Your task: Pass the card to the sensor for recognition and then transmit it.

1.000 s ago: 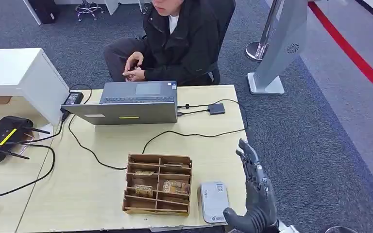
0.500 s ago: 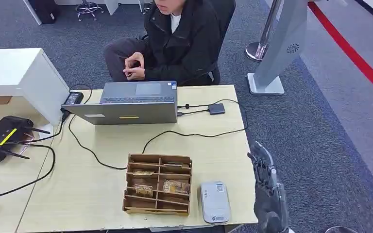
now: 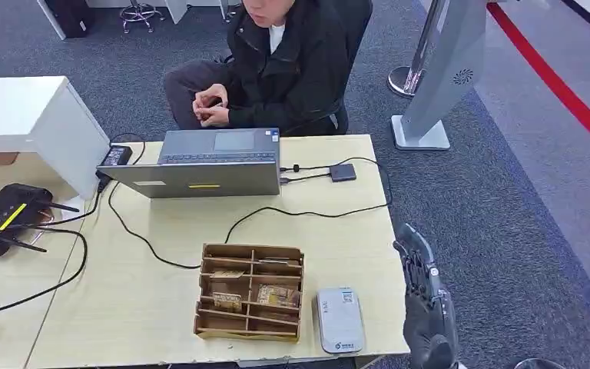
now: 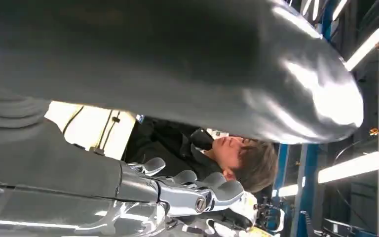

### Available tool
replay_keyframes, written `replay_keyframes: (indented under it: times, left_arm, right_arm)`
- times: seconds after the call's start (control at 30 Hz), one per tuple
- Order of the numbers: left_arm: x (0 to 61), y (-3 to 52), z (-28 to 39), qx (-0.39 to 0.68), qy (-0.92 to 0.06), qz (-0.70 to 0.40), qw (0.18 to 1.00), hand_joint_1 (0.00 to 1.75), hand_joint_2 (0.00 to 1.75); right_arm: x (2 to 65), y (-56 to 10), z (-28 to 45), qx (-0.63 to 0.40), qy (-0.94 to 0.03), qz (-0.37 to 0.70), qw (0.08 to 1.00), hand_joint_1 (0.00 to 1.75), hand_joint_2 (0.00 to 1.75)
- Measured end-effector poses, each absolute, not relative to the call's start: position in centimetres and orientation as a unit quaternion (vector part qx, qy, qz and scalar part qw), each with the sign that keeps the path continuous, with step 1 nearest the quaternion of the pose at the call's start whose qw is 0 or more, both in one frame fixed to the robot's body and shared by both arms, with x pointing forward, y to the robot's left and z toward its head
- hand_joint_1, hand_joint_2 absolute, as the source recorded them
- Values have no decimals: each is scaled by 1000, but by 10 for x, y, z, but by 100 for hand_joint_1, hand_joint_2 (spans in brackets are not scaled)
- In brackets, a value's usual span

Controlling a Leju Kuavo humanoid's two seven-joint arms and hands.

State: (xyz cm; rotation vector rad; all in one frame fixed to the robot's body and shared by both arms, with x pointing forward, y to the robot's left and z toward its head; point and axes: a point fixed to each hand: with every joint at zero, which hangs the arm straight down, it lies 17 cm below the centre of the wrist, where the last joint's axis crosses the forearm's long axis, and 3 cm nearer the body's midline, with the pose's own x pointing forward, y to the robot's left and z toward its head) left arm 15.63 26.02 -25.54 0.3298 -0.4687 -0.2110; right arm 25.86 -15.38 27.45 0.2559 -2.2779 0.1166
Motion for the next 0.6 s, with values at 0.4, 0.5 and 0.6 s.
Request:
replay_keyframes:
  times: [0.4, 0.5, 0.6]
  left_arm:
    - [156, 260, -256, 161, -230, -102, 954, 0, 0]
    - [156, 260, -256, 161, -230, -103, 954, 0, 0]
    - [156, 260, -256, 161, -230, -103, 954, 0, 0]
  right_arm:
    - [259, -157, 276, 103, -904, 35, 412, 0, 0]
    - [258, -157, 276, 102, -905, 35, 412, 0, 0]
    - [258, -158, 277, 102, -905, 34, 412, 0, 0]
